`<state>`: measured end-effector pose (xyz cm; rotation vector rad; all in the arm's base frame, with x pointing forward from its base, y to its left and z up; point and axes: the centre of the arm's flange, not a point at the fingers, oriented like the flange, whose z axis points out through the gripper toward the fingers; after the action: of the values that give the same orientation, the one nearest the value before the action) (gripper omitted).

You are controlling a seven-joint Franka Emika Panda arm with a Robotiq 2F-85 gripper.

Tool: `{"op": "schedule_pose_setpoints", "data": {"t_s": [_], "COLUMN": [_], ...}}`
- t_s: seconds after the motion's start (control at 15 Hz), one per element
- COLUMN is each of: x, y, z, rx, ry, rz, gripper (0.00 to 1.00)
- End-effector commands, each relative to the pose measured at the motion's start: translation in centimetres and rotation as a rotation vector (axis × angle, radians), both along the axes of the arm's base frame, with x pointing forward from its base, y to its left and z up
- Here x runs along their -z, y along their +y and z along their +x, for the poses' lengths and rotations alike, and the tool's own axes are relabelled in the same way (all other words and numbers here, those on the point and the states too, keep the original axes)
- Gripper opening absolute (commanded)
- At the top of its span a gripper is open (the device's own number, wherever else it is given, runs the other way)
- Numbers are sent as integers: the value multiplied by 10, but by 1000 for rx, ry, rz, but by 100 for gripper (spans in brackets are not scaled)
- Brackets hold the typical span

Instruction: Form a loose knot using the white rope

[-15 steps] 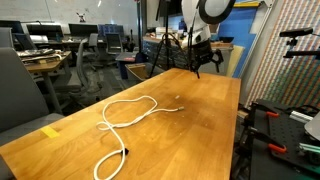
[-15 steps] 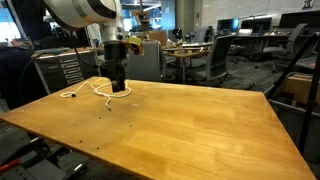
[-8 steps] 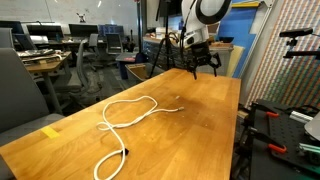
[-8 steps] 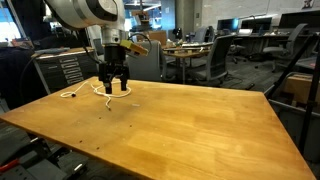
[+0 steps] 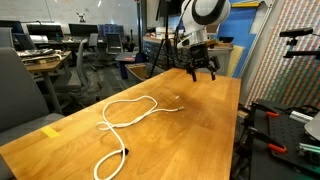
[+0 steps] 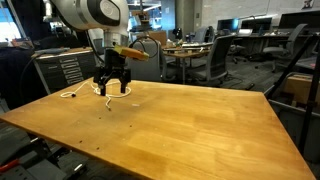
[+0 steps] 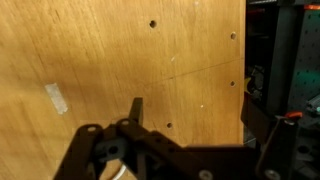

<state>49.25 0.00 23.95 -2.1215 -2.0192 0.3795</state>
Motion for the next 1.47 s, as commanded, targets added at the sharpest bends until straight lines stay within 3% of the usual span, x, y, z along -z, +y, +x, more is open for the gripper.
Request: {"op": "schedule_pose_setpoints", "data": {"t_s": [0.0, 0.2, 0.4, 0.6, 0.73, 1.0, 1.07, 1.4], "x": [0, 2, 7, 8, 9, 10, 10, 10], "y": [0, 3, 23, 50, 62, 62, 63, 67], "z": [0, -3, -21, -38, -34, -4, 2, 7], "rx": [0, 21, 127, 236, 316, 461, 342, 203], "ry": [0, 31, 197, 301, 205, 105, 74, -3], "rz": [0, 8, 63, 164, 246, 386, 222, -17], "gripper": [100, 100, 100, 100, 100, 100, 100, 100]}}
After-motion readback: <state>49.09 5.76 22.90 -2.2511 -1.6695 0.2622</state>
